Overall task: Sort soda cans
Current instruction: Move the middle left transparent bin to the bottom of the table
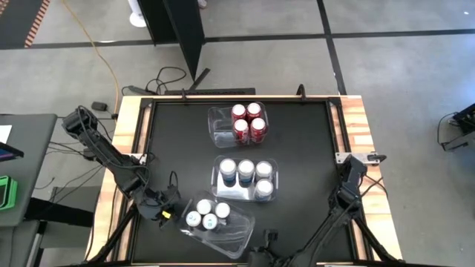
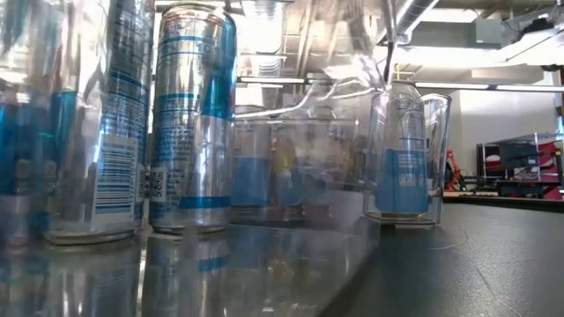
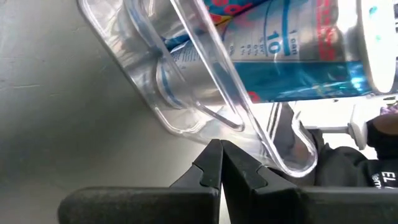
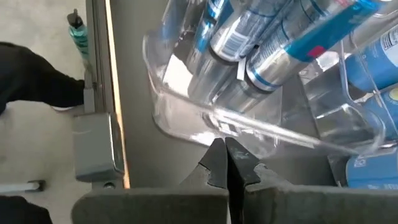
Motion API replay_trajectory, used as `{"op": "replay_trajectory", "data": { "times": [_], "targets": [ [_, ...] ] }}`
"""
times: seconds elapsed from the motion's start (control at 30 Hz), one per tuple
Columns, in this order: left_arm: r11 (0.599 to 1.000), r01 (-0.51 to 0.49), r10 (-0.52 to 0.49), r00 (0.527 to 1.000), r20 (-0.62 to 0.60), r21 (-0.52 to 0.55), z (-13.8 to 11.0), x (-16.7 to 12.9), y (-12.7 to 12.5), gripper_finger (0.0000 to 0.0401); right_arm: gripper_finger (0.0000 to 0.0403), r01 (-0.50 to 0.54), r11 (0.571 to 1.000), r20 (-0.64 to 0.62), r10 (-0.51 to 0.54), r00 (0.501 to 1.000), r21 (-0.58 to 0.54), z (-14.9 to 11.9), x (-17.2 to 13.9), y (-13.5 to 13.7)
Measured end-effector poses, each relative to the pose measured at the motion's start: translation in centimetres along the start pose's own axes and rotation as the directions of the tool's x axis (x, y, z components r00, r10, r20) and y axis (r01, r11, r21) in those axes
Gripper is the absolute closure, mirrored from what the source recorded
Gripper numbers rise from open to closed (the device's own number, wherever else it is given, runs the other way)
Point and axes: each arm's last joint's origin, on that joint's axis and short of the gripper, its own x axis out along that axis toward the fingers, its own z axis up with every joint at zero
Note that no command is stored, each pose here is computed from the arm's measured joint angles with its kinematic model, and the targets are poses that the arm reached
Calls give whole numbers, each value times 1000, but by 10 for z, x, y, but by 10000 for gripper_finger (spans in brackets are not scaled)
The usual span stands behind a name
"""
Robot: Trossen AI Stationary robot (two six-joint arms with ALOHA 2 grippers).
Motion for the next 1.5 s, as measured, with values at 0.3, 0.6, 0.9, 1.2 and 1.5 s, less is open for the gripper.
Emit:
{"op": "replay_trajectory", "data": {
  "times": [0.3, 0.6, 0.9, 1.2, 1.5],
  "targets": [
    [1000, 15, -16, 1000, 16, 13, 1, 0, -2, 401, 397, -12, 998, 6, 12, 1000, 67, 9, 8, -4],
    [999, 31, -31, 999, 26, 21, 0, 5, -4, 401, 397, 64, 990, -51, -58, 997, 128, 8, 14, -16],
    [997, 72, -73, 997, 31, 30, -5, 31, -7, 401, 398, 134, 977, -98, -119, 988, 163, 1, 12, -23],
    [996, 84, -86, 993, 80, 27, -5, 47, -6, 401, 398, 156, 974, -115, -138, 984, 165, -9, 2, -20],
    [996, 72, -78, 987, 137, 52, 3, 52, -5, 401, 398, 194, 960, -162, -163, 973, 201, -17, -5, -22]
  ]
}}
